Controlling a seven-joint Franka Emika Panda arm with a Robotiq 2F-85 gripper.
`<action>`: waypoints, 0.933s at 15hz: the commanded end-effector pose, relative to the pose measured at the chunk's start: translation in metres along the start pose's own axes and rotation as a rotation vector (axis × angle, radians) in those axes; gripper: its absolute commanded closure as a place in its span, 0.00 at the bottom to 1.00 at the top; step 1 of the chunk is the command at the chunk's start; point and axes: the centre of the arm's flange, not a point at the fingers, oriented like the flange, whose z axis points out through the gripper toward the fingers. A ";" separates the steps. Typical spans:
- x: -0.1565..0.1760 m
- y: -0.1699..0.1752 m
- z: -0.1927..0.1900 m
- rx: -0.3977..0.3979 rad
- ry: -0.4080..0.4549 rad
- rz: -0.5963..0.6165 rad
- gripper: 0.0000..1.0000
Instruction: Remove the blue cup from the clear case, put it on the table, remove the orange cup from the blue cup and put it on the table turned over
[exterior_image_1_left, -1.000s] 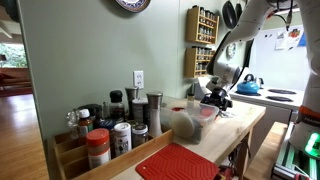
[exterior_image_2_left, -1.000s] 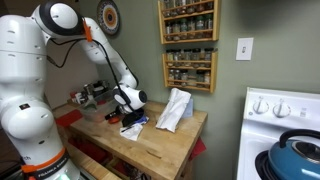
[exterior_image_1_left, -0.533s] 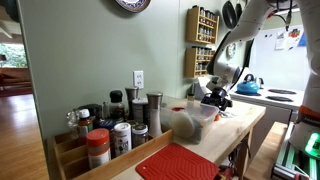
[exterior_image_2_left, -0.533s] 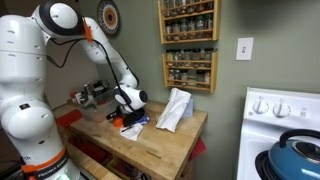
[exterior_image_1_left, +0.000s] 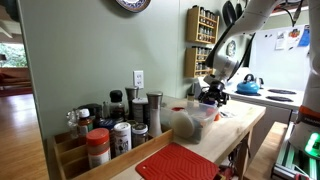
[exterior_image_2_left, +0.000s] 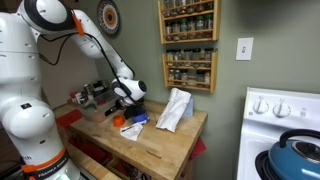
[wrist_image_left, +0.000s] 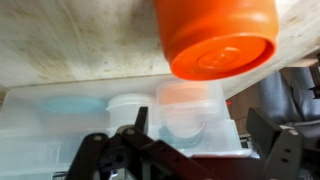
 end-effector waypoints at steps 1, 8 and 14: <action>0.034 -0.007 -0.021 0.017 -0.107 -0.010 0.00; 0.101 -0.004 -0.062 -0.136 -0.390 0.056 0.00; 0.143 -0.009 -0.082 -0.317 -0.554 0.265 0.00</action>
